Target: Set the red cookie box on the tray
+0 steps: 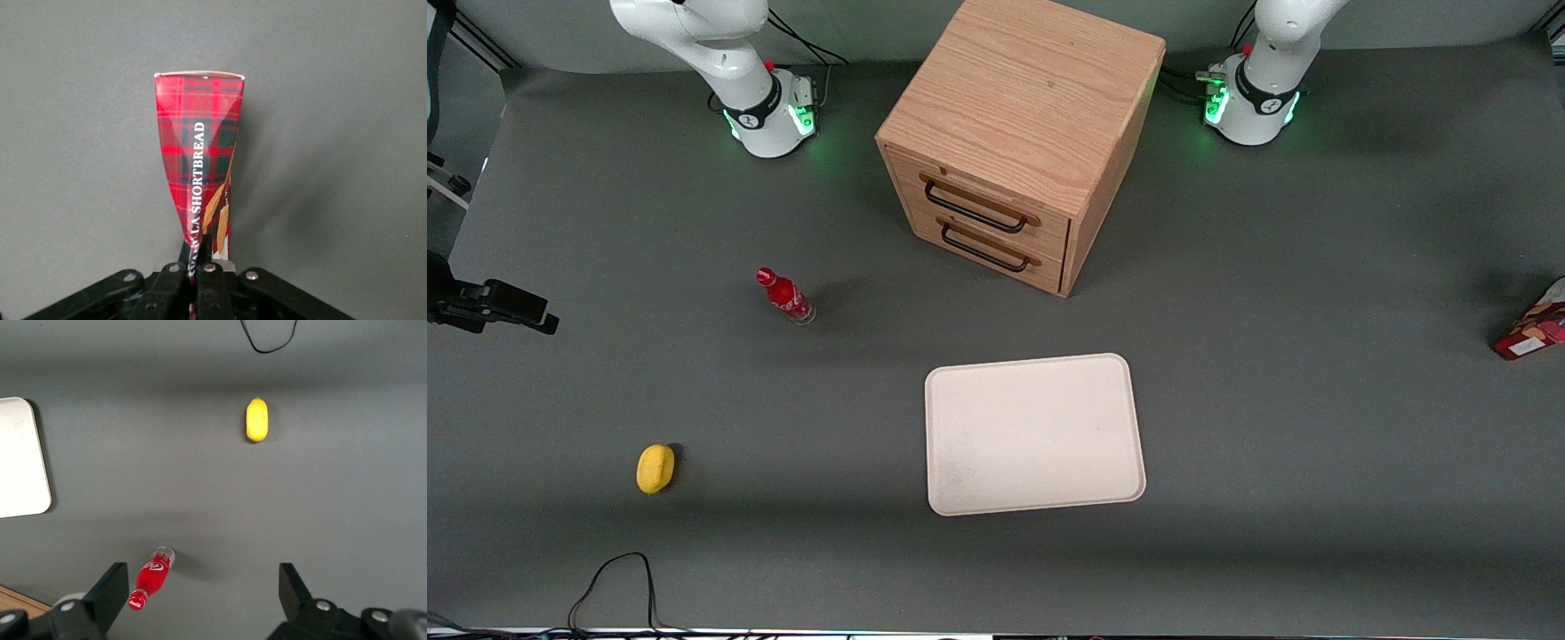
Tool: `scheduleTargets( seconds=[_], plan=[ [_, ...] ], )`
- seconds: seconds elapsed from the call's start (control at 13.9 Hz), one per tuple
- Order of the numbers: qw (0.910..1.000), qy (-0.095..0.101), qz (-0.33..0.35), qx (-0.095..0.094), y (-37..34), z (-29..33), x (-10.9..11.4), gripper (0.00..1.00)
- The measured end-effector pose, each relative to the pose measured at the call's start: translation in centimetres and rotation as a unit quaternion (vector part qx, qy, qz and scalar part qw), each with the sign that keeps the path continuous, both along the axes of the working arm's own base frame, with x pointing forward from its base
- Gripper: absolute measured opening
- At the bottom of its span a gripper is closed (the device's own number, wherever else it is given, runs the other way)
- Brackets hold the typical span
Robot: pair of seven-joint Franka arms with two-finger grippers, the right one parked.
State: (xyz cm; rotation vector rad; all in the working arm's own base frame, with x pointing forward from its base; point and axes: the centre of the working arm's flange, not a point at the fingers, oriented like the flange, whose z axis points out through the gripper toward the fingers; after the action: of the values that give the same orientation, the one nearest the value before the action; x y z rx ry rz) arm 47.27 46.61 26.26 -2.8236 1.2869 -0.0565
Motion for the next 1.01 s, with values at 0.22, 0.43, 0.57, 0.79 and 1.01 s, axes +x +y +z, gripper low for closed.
scheduleTargets(
  seconds=[0.22, 0.43, 0.57, 0.79, 1.01],
  plan=[
    [1.0000, -0.008, 0.003, 0.005, 1.3, 4.4, 1.1, 0.02],
    [0.9997, -0.008, 0.023, 0.001, 2.1, 13.9, 1.6, 0.02],
    [0.9993, -0.007, 0.036, 0.002, 1.8, 20.9, 1.4, 0.02],
    [0.9986, 0.005, 0.049, 0.020, 0.9, 29.4, 0.8, 0.02],
    [0.9953, 0.011, 0.095, 0.011, -2.1, 32.9, 2.3, 0.02]
  ],
)
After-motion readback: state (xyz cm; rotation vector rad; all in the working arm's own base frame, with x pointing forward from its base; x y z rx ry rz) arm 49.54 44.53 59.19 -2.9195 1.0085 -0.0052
